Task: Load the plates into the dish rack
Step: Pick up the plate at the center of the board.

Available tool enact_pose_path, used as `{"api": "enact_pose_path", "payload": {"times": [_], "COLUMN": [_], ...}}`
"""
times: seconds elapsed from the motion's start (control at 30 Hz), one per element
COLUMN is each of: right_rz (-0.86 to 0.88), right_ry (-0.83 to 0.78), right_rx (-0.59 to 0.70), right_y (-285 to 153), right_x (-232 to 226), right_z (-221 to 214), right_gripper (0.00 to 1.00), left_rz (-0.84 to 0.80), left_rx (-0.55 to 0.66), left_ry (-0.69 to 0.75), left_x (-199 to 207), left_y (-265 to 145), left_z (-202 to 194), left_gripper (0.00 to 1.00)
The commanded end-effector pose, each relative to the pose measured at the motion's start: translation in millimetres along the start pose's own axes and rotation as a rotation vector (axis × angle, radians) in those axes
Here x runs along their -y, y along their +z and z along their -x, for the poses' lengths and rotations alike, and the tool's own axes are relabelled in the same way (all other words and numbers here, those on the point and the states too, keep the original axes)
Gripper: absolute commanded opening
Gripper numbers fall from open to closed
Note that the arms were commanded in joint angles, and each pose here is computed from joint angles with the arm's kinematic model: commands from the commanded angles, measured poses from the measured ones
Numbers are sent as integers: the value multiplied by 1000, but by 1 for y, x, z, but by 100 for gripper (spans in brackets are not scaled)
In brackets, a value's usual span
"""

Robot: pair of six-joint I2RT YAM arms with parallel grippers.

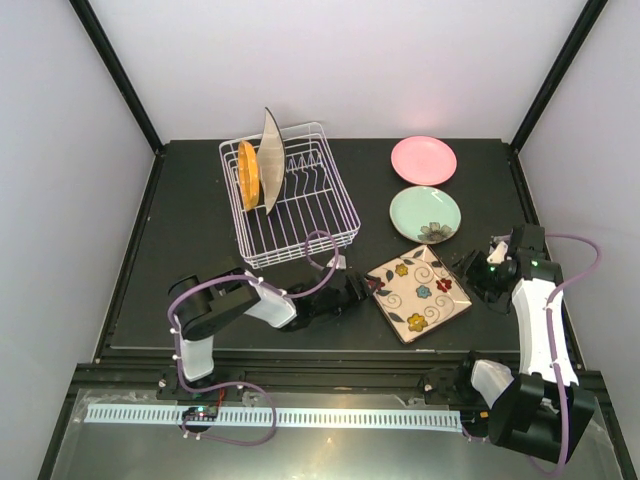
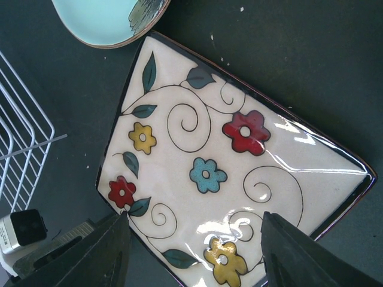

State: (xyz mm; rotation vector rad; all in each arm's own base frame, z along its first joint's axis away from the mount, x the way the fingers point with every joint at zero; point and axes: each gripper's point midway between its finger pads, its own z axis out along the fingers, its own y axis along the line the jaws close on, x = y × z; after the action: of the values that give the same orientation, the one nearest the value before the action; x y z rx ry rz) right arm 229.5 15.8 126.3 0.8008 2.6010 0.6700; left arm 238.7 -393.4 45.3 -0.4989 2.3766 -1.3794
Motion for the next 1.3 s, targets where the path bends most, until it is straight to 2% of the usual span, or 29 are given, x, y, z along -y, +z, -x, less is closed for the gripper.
{"api": "enact_pose_path", "payload": {"times": [0.0, 1.13, 1.2, 1.27], "right_rz": [20, 40, 40, 41], "right_ry": [-2, 7, 7, 7], "right_rx": [2, -10, -11, -8], "right_y": [-2, -1, -1, -1], "right_x": [-1, -3, -2, -3], "right_z": [-3, -9, -10, -9], "right_gripper": [61, 61, 61, 61], "left_rz": [-81, -39, -33, -27], "left_rx": [4, 66, 57, 55], "left_ry": [8, 29, 36, 40], "left_x": [17, -13, -12, -12], "left_y": [10, 41, 44, 46], "left_z": [2, 22, 21, 21], "left_gripper": [73, 71, 69, 61]}}
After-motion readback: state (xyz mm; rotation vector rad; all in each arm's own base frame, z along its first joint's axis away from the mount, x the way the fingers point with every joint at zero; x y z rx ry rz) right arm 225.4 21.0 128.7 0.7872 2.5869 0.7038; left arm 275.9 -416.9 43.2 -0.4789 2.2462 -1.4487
